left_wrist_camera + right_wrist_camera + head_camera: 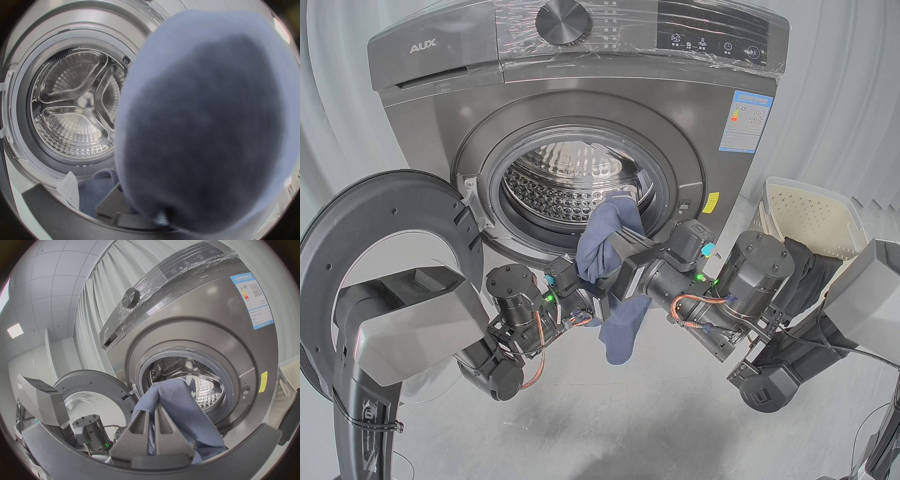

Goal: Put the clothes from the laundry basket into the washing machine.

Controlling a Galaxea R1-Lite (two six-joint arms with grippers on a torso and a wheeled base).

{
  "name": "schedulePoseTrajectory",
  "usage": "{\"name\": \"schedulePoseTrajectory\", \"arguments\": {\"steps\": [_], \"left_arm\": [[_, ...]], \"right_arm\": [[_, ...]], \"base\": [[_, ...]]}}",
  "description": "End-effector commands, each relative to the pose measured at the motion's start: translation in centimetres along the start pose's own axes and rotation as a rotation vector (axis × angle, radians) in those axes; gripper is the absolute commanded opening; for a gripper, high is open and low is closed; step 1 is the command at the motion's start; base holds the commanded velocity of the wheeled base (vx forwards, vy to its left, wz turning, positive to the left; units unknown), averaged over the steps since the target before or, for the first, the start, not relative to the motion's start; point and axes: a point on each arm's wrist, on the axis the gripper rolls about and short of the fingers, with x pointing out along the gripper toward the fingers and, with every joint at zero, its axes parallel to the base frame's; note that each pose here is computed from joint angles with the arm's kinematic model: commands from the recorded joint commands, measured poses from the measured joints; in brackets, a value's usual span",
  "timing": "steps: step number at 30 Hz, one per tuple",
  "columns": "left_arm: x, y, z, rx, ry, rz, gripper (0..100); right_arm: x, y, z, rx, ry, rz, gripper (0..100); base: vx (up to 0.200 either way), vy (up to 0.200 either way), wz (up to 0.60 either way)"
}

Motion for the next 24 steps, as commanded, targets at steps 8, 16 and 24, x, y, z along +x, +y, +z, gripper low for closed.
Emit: {"name": "schedulePoseTrajectory", "arguments": {"steps": [8, 16, 24], "left_arm": [[-0.5, 0.5, 1.6, -0.006, -0.028, 0.032, 0], [-2.7, -0.2, 6.3, -0.018, -0.087, 0.059, 0], [-5.1, -2.0, 10.1, -0.021, -0.139, 0.083, 0]], "right_arm": [[-0.9, -2.5, 2.3, -0.017, -0.044, -0.064, 0], [-3.3, -4.4, 1.0, -0.021, 0.046, -0.125, 0], [-4.1, -3.4, -2.2, -0.013, 0.149, -0.090, 0]], "base": [[0.000, 0.000, 0.00], [0.000, 0.000, 0.00], [0.000, 0.000, 0.00]]}}
